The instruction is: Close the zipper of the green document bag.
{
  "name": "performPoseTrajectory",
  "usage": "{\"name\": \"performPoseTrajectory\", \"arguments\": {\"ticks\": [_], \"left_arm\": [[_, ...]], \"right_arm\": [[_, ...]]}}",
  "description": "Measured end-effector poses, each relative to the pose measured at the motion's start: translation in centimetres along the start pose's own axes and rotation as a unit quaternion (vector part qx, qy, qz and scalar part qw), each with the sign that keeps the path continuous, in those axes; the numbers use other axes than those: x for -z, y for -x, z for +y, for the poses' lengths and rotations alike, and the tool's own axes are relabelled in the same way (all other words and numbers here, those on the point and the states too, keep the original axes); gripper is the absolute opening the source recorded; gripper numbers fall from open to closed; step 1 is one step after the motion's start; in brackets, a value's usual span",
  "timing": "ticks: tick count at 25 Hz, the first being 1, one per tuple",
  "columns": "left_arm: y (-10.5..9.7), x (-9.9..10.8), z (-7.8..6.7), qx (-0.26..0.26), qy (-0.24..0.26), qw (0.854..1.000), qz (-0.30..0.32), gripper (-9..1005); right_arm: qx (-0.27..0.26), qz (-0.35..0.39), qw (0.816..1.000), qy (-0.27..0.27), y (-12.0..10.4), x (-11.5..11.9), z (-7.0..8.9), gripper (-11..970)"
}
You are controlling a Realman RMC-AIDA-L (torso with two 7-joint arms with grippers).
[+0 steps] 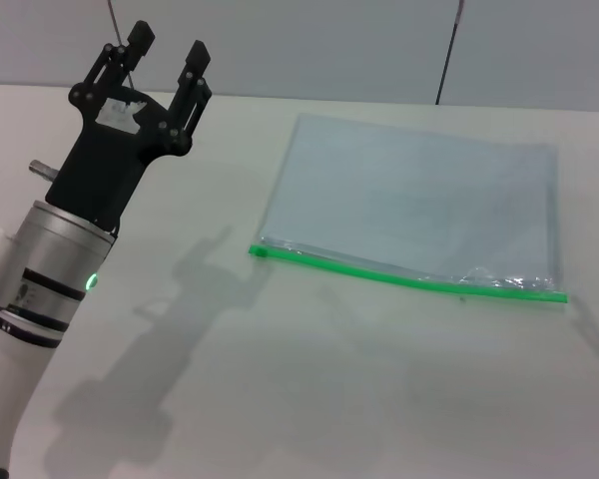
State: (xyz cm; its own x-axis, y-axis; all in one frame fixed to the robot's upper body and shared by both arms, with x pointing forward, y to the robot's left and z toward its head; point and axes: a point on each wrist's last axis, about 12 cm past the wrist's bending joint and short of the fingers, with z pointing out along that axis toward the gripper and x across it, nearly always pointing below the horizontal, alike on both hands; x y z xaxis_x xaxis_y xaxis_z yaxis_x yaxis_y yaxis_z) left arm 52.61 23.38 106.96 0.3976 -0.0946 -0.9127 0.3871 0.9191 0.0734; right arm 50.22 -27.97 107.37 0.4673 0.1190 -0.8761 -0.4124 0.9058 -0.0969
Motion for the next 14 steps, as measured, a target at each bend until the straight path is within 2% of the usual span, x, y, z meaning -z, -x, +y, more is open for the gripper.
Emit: {"name": "performPoseTrajectory", "arguments": {"ticks": [14], "left_arm": [[-0.01,-0.02,0.00,0.000,0.000,1.000,0.000,589]], "right_arm": [[-0.002,0.000,1.000,0.000,-0.03,0.00,0.07,877]]}}
